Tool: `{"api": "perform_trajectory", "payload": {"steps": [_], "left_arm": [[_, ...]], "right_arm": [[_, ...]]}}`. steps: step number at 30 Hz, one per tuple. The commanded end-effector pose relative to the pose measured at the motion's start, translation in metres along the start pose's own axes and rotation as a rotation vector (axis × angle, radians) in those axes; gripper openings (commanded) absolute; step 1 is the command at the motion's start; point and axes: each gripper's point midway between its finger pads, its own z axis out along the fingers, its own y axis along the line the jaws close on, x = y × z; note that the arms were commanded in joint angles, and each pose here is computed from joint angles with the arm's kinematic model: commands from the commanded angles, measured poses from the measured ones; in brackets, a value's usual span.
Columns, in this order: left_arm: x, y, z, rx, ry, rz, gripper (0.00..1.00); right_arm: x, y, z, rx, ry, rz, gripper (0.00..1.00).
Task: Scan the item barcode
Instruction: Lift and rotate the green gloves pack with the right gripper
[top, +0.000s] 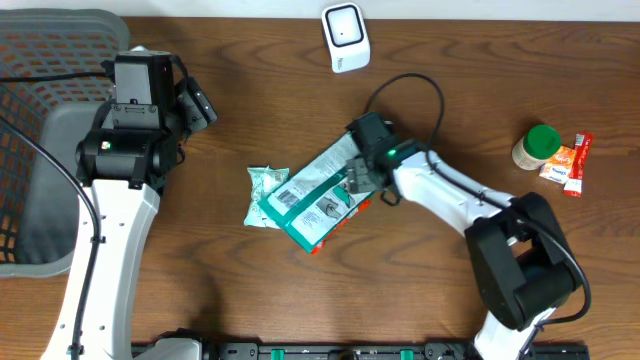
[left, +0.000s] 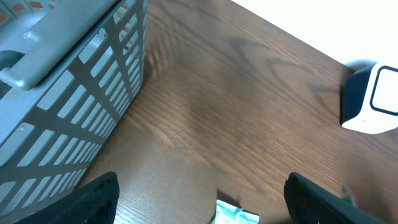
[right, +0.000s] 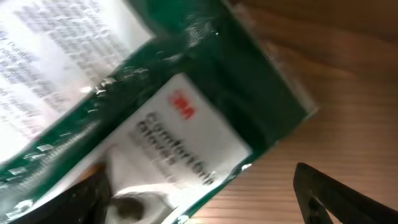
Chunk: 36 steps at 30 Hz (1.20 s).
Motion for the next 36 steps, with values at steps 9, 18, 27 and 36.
{"api": "perform_trajectory", "payload": {"steps": [9,18,27,36], "left_arm": [[-0.006,0.002,-0.002,-0.012,-0.018,0.001,0.85],[-0.006,0.002,-0.002,-0.012,-0.018,0.001,0.85],[-0.006,0.002,-0.002,-0.012,-0.018,0.001,0.85],[-0.006,0.002,-0.002,-0.012,-0.018,0.001,0.85]], "right_arm": [[0.007,-0.013,-0.022,-0.188,0.113,0.212,0.87],[0.004,-0.011,-0.083,-0.222,0.039,0.220,0.79],[0.037,0.013,-0.021,-0.138,0.098,0.206,0.22],[0.023,-0.065,0.012,0.097,0.065,0.259,0.01]]}}
